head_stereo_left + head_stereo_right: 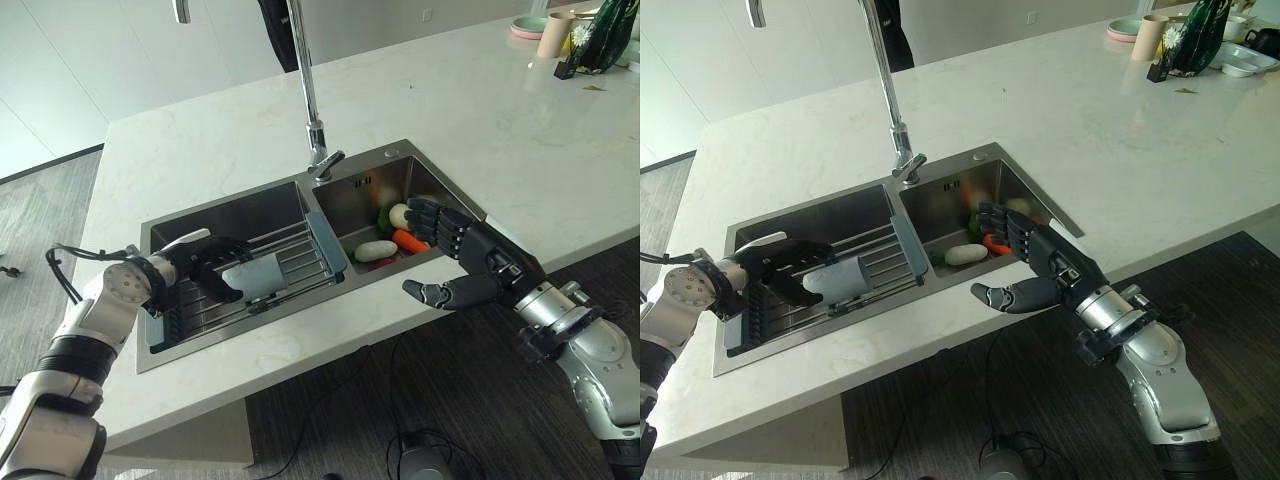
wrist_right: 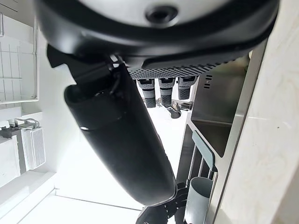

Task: Place the dishes in the dishwasher.

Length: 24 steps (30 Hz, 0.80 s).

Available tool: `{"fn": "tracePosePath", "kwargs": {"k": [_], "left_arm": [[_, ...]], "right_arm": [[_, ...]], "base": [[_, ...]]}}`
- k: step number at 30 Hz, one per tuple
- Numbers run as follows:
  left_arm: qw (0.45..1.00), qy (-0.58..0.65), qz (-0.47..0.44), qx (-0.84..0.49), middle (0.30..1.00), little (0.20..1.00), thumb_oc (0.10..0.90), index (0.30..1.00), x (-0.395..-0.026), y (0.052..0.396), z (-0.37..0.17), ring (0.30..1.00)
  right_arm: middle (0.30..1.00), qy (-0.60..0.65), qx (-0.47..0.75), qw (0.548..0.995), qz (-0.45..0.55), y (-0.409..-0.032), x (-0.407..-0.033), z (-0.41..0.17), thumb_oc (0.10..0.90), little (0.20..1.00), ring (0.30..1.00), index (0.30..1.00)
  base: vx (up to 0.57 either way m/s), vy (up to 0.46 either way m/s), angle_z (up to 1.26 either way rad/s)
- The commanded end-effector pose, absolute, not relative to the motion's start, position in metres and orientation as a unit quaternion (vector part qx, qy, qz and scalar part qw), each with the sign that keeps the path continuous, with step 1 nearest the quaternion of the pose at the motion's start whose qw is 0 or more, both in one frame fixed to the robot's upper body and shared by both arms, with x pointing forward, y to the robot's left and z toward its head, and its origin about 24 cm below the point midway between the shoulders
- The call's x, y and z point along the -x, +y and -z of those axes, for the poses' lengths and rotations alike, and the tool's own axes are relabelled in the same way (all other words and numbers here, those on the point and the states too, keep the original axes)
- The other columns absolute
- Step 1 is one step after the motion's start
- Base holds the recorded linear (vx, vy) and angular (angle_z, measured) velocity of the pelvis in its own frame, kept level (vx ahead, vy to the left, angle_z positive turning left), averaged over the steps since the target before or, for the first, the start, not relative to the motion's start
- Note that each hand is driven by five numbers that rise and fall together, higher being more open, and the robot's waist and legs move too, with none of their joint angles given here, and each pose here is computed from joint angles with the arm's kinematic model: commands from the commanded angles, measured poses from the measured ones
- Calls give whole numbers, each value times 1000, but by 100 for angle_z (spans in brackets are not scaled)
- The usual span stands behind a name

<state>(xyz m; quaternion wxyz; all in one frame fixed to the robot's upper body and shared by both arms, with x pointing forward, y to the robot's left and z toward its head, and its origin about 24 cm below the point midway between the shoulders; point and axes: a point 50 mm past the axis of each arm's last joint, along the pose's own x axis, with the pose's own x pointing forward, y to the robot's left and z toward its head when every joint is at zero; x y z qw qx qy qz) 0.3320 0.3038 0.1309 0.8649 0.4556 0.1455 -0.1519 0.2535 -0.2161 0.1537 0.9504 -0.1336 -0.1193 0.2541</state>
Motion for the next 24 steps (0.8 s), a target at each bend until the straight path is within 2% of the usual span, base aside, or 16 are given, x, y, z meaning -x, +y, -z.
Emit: {"fn": "tracePosePath", "kwargs": {"k": [1, 24], "left_arm": [[861, 32, 75, -503, 900, 900, 800, 900, -347, 308, -208, 900], [844, 70, 102, -522, 900, 900, 800, 900, -349, 305, -194, 900]], "right_arm": [[900, -255, 161, 916, -263, -208, -255, -207, 800, 900, 900, 900], [900, -254, 158, 916, -268, -207, -255, -205, 800, 900, 900, 900]], "base": [[0, 0, 0], [0, 0, 0]]}}
